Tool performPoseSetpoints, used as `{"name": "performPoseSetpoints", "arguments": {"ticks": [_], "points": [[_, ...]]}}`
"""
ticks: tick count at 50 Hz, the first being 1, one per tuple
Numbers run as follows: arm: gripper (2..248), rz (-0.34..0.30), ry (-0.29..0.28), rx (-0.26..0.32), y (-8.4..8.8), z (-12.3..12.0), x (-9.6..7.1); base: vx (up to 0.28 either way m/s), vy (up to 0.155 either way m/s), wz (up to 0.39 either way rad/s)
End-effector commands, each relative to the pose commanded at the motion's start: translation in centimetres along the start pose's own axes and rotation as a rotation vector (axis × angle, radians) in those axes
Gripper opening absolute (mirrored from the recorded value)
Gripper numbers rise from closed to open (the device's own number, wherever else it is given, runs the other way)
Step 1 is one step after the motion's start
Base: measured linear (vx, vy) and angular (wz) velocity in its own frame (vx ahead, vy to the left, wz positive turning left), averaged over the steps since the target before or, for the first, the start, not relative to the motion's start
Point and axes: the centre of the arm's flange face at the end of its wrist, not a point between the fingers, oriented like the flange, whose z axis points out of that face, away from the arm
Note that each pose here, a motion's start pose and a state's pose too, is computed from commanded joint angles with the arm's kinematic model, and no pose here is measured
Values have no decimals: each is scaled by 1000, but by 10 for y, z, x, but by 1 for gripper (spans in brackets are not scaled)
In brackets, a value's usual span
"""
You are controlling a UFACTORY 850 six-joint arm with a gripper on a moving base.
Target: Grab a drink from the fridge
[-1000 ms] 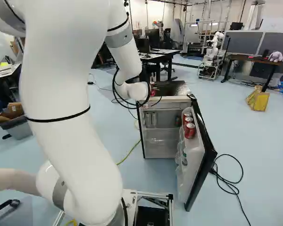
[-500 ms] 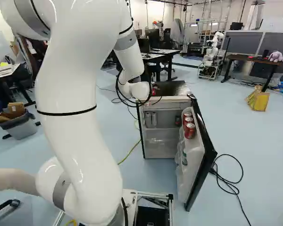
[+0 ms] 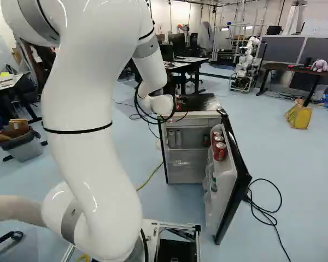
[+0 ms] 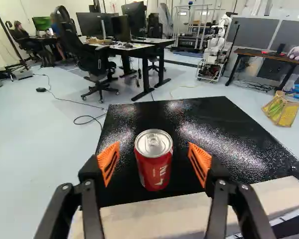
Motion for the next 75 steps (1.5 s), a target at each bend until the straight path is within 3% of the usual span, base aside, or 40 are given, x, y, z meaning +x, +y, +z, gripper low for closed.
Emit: {"name": "performPoseSetpoints", "arguments": {"ticks": [1, 6, 7, 32, 57, 75], "points": [[209, 0, 0, 0, 0, 0, 0, 0, 0, 0], [209, 0, 0, 0, 0, 0, 0, 0, 0, 0], [244, 0, 0, 0, 0, 0, 0, 0, 0, 0], [247, -1, -6, 5, -4, -13, -3, 0, 0, 0], [247, 1, -22, 8, -12, -57, -15, 0, 0, 0], [247, 7, -11, -16, -7, -95, -17, 0, 0, 0]]}}
